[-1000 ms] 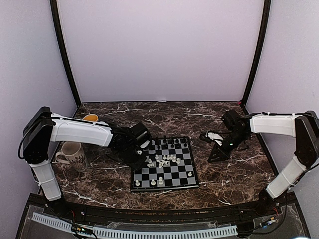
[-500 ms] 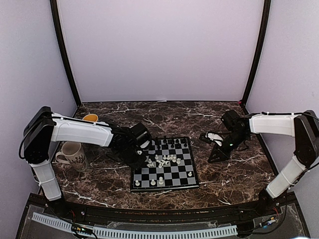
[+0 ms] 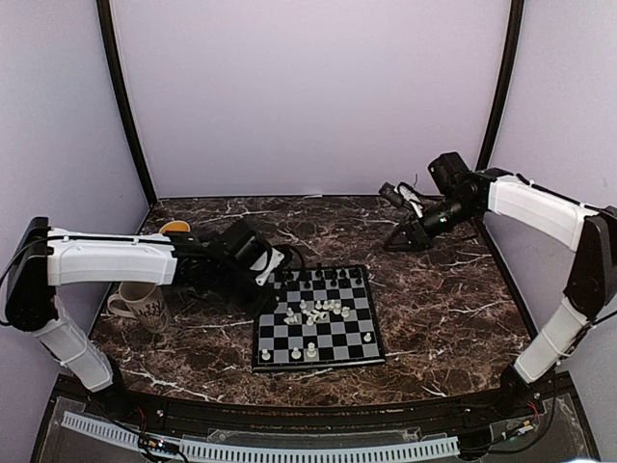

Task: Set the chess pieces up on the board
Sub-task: Pick up the pawn from the chessboard, then pass from the left arm to the right

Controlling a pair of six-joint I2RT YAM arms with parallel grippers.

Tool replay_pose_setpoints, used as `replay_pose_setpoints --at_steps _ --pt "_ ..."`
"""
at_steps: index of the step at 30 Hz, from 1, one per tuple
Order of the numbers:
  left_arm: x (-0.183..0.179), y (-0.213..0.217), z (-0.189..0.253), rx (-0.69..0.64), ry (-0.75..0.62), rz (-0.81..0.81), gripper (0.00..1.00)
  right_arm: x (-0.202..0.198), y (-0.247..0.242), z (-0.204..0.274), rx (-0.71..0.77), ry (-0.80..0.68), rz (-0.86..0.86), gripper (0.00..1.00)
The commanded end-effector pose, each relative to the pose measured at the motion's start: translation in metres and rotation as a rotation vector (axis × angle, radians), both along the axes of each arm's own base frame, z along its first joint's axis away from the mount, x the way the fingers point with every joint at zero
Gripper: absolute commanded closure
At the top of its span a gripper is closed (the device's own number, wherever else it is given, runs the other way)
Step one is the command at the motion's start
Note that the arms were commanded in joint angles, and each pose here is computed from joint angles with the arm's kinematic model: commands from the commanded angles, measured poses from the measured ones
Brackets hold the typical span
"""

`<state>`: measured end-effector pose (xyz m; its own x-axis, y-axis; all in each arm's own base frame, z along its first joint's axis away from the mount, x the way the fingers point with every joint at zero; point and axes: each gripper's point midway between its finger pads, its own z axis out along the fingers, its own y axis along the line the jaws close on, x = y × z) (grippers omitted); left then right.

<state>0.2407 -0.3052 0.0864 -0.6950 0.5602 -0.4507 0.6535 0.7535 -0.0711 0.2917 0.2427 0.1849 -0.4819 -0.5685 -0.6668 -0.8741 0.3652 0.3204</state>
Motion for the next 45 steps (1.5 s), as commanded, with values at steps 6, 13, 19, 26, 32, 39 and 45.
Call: replay_pose_setpoints --at_steps 6,13,19,26,32,39,45 --pt "-0.013 -0.071 0.104 -0.487 -0.330 -0.207 0.89 -0.007 0.058 0.032 0.232 0.392 0.093 0.68" --pt "-0.010 -0.096 0.101 -0.510 -0.331 -0.239 0.88 -0.035 0.099 0.031 0.261 0.565 0.214 0.61" --pt "-0.011 -0.102 0.096 -0.521 -0.320 -0.247 0.87 -0.061 0.111 0.014 0.265 0.671 0.258 0.61" --pt "-0.013 -0.106 0.096 -0.536 -0.312 -0.264 0.86 -0.065 0.122 -0.001 0.239 0.702 0.275 0.63" --pt "-0.013 -0.111 0.096 -0.542 -0.303 -0.276 0.86 -0.069 0.132 0.001 0.241 0.713 0.301 0.64" --pt "-0.014 -0.113 0.094 -0.539 -0.293 -0.283 0.85 -0.075 0.135 -0.001 0.243 0.725 0.315 0.72" --pt "-0.014 -0.113 0.092 -0.537 -0.287 -0.278 0.85 -0.078 0.135 -0.001 0.246 0.727 0.320 0.82"
